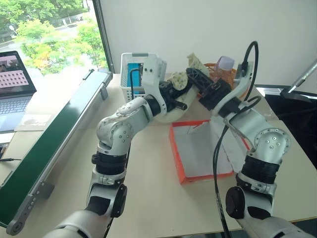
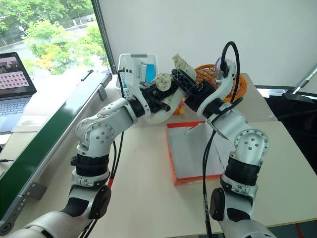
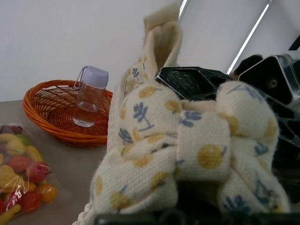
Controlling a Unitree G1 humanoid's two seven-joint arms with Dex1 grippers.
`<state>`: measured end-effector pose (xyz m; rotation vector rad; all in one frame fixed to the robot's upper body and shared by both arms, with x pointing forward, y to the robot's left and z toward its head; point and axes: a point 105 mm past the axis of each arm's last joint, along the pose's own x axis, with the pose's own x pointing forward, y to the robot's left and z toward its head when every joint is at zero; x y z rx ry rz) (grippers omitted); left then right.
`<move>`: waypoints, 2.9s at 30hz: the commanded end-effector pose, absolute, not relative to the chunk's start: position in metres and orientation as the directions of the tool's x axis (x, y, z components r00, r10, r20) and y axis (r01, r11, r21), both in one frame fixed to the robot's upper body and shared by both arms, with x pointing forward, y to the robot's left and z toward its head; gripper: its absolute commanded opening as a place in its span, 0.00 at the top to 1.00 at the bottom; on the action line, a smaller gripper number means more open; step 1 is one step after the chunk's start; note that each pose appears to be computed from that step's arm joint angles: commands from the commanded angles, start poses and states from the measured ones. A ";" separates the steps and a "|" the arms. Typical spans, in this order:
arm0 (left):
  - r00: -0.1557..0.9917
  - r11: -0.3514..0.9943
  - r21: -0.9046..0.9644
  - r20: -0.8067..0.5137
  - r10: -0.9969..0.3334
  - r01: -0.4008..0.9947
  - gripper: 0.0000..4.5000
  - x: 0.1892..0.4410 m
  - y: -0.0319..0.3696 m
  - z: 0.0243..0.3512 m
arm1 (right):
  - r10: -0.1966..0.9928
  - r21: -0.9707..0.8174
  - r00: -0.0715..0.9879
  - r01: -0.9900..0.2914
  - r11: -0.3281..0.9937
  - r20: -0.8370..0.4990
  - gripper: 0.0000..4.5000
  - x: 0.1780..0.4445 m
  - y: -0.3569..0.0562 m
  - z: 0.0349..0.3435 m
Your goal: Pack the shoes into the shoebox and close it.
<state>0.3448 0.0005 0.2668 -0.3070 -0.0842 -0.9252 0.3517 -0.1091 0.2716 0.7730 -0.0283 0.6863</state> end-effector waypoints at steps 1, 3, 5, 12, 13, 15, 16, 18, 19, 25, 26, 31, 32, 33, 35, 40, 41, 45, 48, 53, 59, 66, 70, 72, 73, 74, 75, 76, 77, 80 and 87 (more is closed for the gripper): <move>0.555 0.523 -0.185 0.247 -0.795 0.832 0.91 0.332 -0.003 0.281 | 0.521 0.616 0.784 -0.602 0.508 0.337 0.51 0.347 -0.119 0.288; 0.551 0.519 -0.187 0.242 -0.798 0.834 0.91 0.331 -0.004 0.280 | 0.512 0.620 0.787 -0.600 0.505 0.345 0.64 0.347 -0.121 0.289; 0.547 0.512 -0.197 0.238 -0.802 0.836 0.91 0.329 -0.004 0.279 | 0.508 0.621 0.788 -0.600 0.504 0.349 0.75 0.347 -0.122 0.290; 0.504 0.461 -0.220 0.218 -0.836 0.860 0.72 0.323 0.005 0.280 | 0.503 0.612 0.790 -0.599 0.516 0.350 0.81 0.348 -0.125 0.292; 0.488 0.445 -0.224 0.205 -0.849 0.867 0.64 0.321 0.009 0.280 | 0.503 0.609 0.789 -0.601 0.517 0.352 0.82 0.348 -0.126 0.293; 0.408 0.374 -0.201 0.170 -0.897 0.906 0.51 0.310 0.017 0.281 | 0.506 0.601 0.787 -0.605 0.522 0.353 0.84 0.348 -0.127 0.294; 0.370 0.340 -0.187 0.156 -0.916 0.922 0.49 0.305 0.019 0.281 | 0.506 0.599 0.787 -0.605 0.524 0.352 0.84 0.348 -0.127 0.294; 0.303 0.292 -0.120 0.092 -0.948 0.949 0.49 0.296 0.038 0.281 | 0.509 0.584 0.789 -0.605 0.541 0.345 0.85 0.348 -0.131 0.297; 0.291 0.283 -0.104 0.067 -0.954 0.953 0.49 0.294 0.047 0.282 | 0.510 0.578 0.790 -0.604 0.549 0.340 0.85 0.349 -0.132 0.298; 0.343 0.347 -0.039 -0.090 -0.935 0.937 0.49 0.302 0.076 0.260 | 0.610 0.426 0.791 -0.566 0.706 0.042 0.85 0.350 -0.140 0.286; 0.338 0.343 -0.038 -0.100 -0.936 0.938 0.49 0.301 0.076 0.257 | 0.618 0.417 0.786 -0.569 0.709 0.021 0.85 0.350 -0.141 0.287; 0.285 0.293 -0.045 -0.134 -0.949 0.955 0.49 0.289 0.064 0.237 | 0.488 0.142 0.800 -0.470 0.871 -0.349 0.85 0.353 -0.166 0.266; 0.281 0.289 -0.045 -0.132 -0.950 0.956 0.49 0.288 0.062 0.235 | 0.521 0.148 0.757 -0.507 0.849 -0.394 0.85 0.348 -0.164 0.263; 0.283 0.291 -0.046 -0.129 -0.950 0.956 0.49 0.287 0.060 0.233 | 0.538 0.147 0.731 -0.530 0.835 -0.420 0.85 0.346 -0.164 0.262; 0.293 0.301 -0.051 -0.125 -0.948 0.952 0.49 0.288 0.058 0.230 | 0.516 0.105 0.707 -0.538 0.836 -0.484 0.85 0.347 -0.168 0.256; 0.320 0.329 -0.054 -0.128 -0.939 0.943 0.49 0.287 0.058 0.222 | 0.510 0.089 0.626 -0.578 0.811 -0.590 0.85 0.353 -0.169 0.232; 0.326 0.335 -0.053 -0.129 -0.937 0.941 0.49 0.286 0.059 0.221 | 0.507 0.085 0.613 -0.584 0.807 -0.606 0.85 0.354 -0.169 0.227; 0.359 0.367 -0.041 -0.131 -0.924 0.929 0.49 0.286 0.059 0.218 | 0.507 0.078 0.558 -0.618 0.782 -0.657 0.85 0.359 -0.166 0.207; 0.370 0.376 -0.036 -0.113 -0.922 0.926 0.49 0.285 0.057 0.221 | 0.504 0.077 0.536 -0.629 0.773 -0.677 0.85 0.365 -0.163 0.198; 0.397 0.396 0.037 -0.173 -0.901 0.917 0.49 0.279 0.066 0.218 | 0.425 -0.034 0.496 -0.680 0.732 -0.757 0.85 0.373 -0.166 0.162; 0.457 0.451 0.078 -0.220 -0.862 0.889 0.49 0.280 0.085 0.216 | 0.393 -0.068 0.483 -0.694 0.717 -0.782 0.85 0.382 -0.173 0.139; 0.421 0.413 0.094 -0.311 -0.852 0.906 0.49 0.267 0.089 0.198 | 0.420 -0.034 0.466 -0.700 0.713 -0.778 0.85 0.383 -0.169 0.133; 0.415 0.403 0.107 -0.333 -0.847 0.909 0.49 0.266 0.091 0.196 | 0.427 0.004 0.453 -0.682 0.731 -0.782 0.85 0.381 -0.169 0.124; 0.409 0.396 0.109 -0.337 -0.848 0.912 0.49 0.266 0.090 0.195 | 0.448 0.058 0.434 -0.665 0.745 -0.782 0.85 0.379 -0.168 0.114; 0.407 0.394 0.109 -0.337 -0.849 0.913 0.49 0.266 0.090 0.195 | 0.456 0.078 0.427 -0.658 0.749 -0.781 0.85 0.378 -0.167 0.110; 0.405 0.391 0.110 -0.338 -0.850 0.914 0.49 0.266 0.089 0.195 | 0.456 0.094 0.424 -0.644 0.759 -0.782 0.85 0.378 -0.168 0.104; 0.403 0.389 0.112 -0.338 -0.850 0.914 0.49 0.266 0.089 0.195 | 0.451 0.100 0.422 -0.633 0.767 -0.787 0.85 0.377 -0.169 0.097; 0.403 0.388 0.113 -0.339 -0.850 0.915 0.49 0.266 0.089 0.195 | 0.436 0.095 0.421 -0.624 0.776 -0.795 0.85 0.376 -0.173 0.089; 0.402 0.387 0.115 -0.339 -0.850 0.915 0.49 0.266 0.089 0.195 | 0.424 0.089 0.421 -0.618 0.781 -0.802 0.85 0.375 -0.175 0.084; 0.401 0.384 0.118 -0.340 -0.851 0.916 0.49 0.267 0.088 0.195 | 0.417 0.093 0.421 -0.605 0.790 -0.806 0.85 0.375 -0.179 0.079; 0.393 0.375 0.119 -0.336 -0.856 0.919 0.49 0.267 0.086 0.195 | 0.400 0.067 0.433 -0.606 0.792 -0.807 0.43 0.378 -0.180 0.082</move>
